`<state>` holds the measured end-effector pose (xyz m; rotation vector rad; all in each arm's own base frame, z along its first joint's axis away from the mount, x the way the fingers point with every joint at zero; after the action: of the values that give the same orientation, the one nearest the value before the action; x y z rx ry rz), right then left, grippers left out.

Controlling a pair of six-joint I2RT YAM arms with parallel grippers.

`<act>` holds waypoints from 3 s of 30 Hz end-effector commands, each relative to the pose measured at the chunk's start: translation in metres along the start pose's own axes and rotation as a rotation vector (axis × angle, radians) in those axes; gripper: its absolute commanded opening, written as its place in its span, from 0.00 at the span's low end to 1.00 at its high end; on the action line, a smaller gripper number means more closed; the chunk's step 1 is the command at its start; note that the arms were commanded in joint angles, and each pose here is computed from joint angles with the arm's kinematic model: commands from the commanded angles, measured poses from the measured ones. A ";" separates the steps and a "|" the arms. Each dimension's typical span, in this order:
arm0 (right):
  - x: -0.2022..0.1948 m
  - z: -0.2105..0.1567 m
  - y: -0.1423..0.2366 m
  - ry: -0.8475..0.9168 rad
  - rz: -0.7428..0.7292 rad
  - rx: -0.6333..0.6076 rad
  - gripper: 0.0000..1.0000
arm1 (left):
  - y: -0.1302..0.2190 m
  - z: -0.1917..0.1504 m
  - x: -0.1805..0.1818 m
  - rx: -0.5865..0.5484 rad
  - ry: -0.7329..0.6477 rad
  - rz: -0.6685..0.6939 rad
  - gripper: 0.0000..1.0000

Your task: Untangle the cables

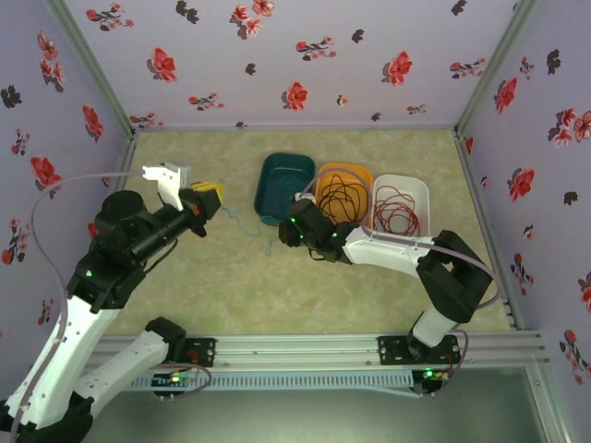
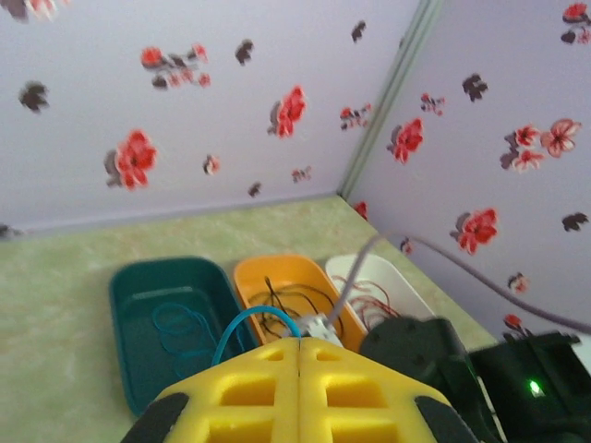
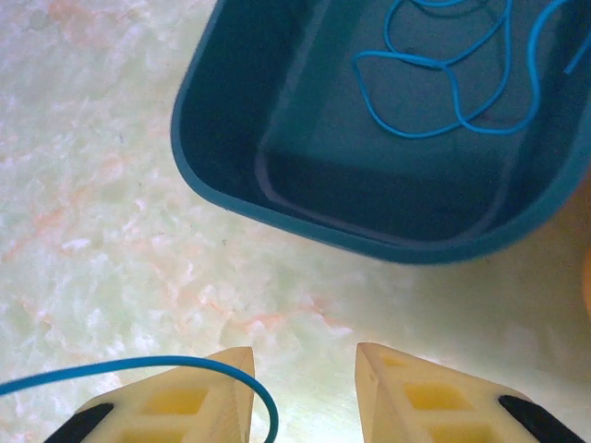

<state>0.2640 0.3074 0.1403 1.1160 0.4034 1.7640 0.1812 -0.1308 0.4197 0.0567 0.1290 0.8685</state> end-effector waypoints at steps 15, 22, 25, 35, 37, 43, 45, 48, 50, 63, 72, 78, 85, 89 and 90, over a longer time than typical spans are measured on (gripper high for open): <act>-0.029 -0.001 0.047 0.051 0.041 -0.042 0.85 | -0.032 0.131 0.020 -0.211 -0.180 0.146 0.00; -0.041 0.008 0.092 0.123 0.016 -0.118 0.99 | -0.081 0.147 0.030 -0.235 -0.181 0.139 0.00; -0.051 0.015 0.115 0.128 -0.041 -0.176 0.99 | -0.101 0.149 0.034 -0.228 -0.186 0.134 0.00; -0.075 0.051 0.196 0.101 -0.206 -0.421 0.99 | -0.148 0.144 0.053 -0.197 -0.186 0.147 0.00; -0.078 0.056 0.209 0.087 -0.224 -0.460 0.99 | -0.156 0.145 0.055 -0.204 -0.186 0.137 0.00; -0.086 0.066 0.236 0.050 -0.278 -0.536 0.99 | -0.182 0.136 0.059 -0.185 -0.170 0.105 0.00; -0.087 0.067 0.240 0.044 -0.276 -0.554 0.99 | -0.192 0.130 0.061 -0.171 -0.157 0.093 0.00; -0.086 0.069 0.243 0.041 -0.270 -0.565 0.99 | -0.202 0.121 0.063 -0.149 -0.138 0.081 0.00; -0.085 0.069 0.243 0.041 -0.264 -0.567 0.99 | -0.206 0.116 0.063 -0.138 -0.128 0.077 0.00; -0.085 0.068 0.234 0.050 -0.269 -0.556 0.99 | -0.220 0.090 0.071 -0.077 -0.108 0.080 0.00; -0.088 0.067 0.235 0.050 -0.284 -0.556 0.99 | -0.241 0.039 0.079 0.028 -0.049 0.074 0.00; -0.089 0.067 0.235 0.046 -0.293 -0.556 0.99 | -0.257 -0.005 0.085 0.122 -0.011 0.070 0.00; -0.092 0.067 0.235 0.035 -0.314 -0.561 0.99 | -0.274 -0.066 0.085 0.277 0.061 0.041 0.00; -0.094 0.067 0.233 0.030 -0.327 -0.559 0.99 | -0.285 -0.105 0.079 0.385 0.081 0.017 0.03; -0.094 0.067 0.233 0.029 -0.329 -0.559 0.99 | -0.288 -0.112 0.078 0.409 0.087 0.016 0.05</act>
<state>0.1997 0.1100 0.2859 0.5970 0.1024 1.5170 0.4361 -0.2467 0.2972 0.3481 0.3265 0.8891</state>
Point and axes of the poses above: each hand's point on the last joint's axis, 136 mm out from that joint toward the fingers, its own y axis back along the fingers, its own x axis along the line the jaws close on, z = x × y, the point moved 5 cm from there along y, back along the fingers, and after that the axes turned 12 degrees about -y, right-handed, at the moved point
